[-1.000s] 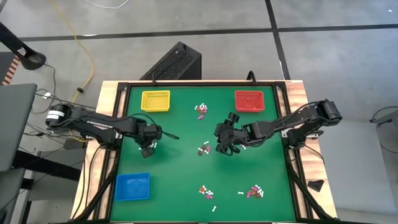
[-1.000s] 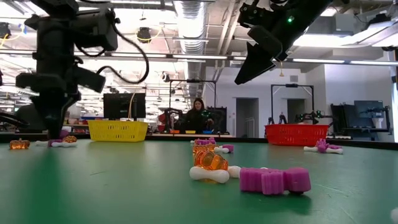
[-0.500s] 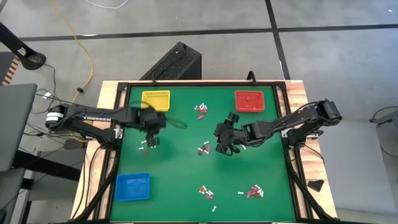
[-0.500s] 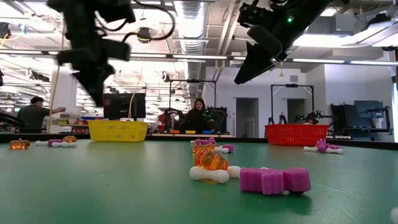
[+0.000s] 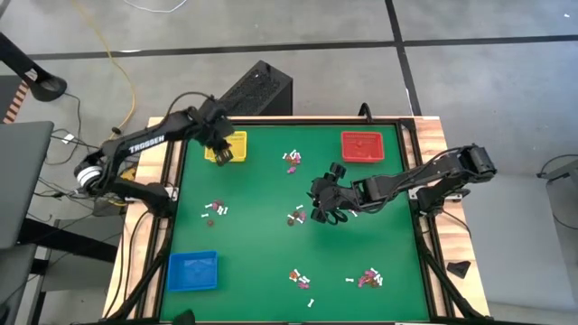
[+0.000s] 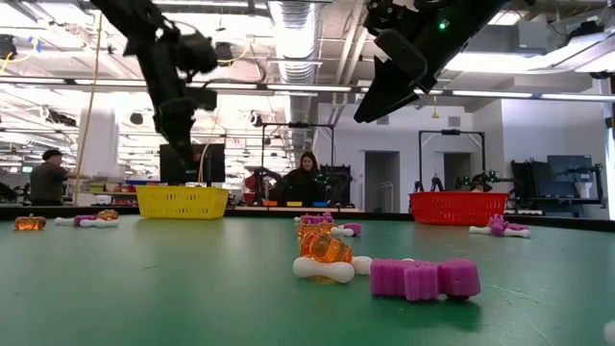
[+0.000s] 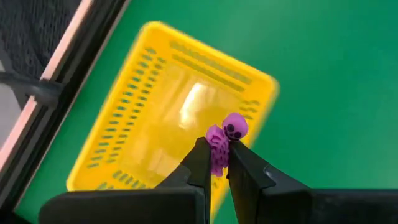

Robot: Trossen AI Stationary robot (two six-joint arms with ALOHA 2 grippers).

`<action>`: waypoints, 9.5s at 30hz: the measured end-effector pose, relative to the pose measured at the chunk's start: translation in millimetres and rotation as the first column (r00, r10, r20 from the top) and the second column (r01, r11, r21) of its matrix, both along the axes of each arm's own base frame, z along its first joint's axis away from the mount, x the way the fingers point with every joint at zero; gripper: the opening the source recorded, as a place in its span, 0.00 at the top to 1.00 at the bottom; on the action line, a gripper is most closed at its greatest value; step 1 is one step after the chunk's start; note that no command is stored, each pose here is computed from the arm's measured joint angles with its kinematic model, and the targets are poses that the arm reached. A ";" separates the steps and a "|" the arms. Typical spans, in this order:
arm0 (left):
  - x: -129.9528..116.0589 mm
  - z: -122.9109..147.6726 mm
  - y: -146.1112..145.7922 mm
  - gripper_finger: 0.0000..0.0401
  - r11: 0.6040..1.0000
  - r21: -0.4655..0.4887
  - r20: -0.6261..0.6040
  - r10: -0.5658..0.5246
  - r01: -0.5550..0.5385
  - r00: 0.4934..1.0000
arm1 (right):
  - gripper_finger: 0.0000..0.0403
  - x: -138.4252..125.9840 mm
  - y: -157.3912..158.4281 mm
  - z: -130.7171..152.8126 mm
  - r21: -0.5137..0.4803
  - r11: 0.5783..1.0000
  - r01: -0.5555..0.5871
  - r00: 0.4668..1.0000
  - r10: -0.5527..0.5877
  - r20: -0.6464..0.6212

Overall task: Sort Halloween decoration
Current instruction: Put the pink skeleton toy into the yellow bin, then put the white bone toy into the blue bin, then put the pumpkin toy into the orange bin

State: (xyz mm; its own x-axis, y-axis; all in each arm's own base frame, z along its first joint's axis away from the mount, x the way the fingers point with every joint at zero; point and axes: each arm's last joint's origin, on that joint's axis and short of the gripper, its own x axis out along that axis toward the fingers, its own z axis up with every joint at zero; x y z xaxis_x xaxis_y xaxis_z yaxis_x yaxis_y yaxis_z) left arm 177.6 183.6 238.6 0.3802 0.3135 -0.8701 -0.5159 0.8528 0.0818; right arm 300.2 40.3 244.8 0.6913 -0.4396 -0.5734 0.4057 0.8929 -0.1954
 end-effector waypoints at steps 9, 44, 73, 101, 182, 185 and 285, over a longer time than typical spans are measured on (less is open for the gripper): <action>-5.3 -21.4 24.4 0.77 0.996 0.009 -0.095 0.090 -0.089 0.991 | 0.45 -0.3 -0.1 -0.3 -0.005 1.000 -0.001 1.000 0.001 -0.006; 50.1 -23.3 -195.4 0.67 0.692 0.336 0.560 -0.692 0.639 0.456 | 0.45 4.6 2.6 2.9 0.061 0.995 -0.085 0.996 0.082 0.042; 48.3 -29.0 -197.9 0.68 0.710 0.377 0.460 -0.701 0.595 0.545 | 0.45 47.1 -29.1 -70.9 0.163 0.928 -0.334 0.923 0.357 -0.143; 48.5 -28.9 -197.5 0.68 0.714 0.382 0.457 -0.698 0.587 0.551 | 0.85 52.1 -36.0 -107.8 0.213 0.923 -0.322 0.893 0.370 -0.256; -28.2 1.9 -170.8 0.68 0.829 0.547 0.373 -0.117 -0.117 0.920 | 0.69 235.3 -11.9 -8.1 0.411 0.246 -0.878 0.401 0.847 0.348; -28.2 2.2 -170.8 0.68 0.828 0.547 0.376 -0.117 -0.118 0.919 | 0.70 201.1 -16.6 6.6 0.536 0.318 -0.782 0.450 0.883 0.132; 28.7 -29.7 -183.6 0.68 0.877 0.407 0.339 -0.405 0.256 0.849 | 0.52 -75.6 45.4 -86.1 0.568 0.632 0.526 0.804 -0.153 -0.574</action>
State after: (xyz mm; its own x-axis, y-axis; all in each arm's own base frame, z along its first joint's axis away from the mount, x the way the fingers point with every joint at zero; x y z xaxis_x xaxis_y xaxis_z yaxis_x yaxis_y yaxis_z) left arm 206.4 0.1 208.9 0.8049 0.3461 -0.4820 -0.2575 0.9356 0.2417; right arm 224.6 85.7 158.7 0.1661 0.0516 -0.9848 0.7421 0.6511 0.1593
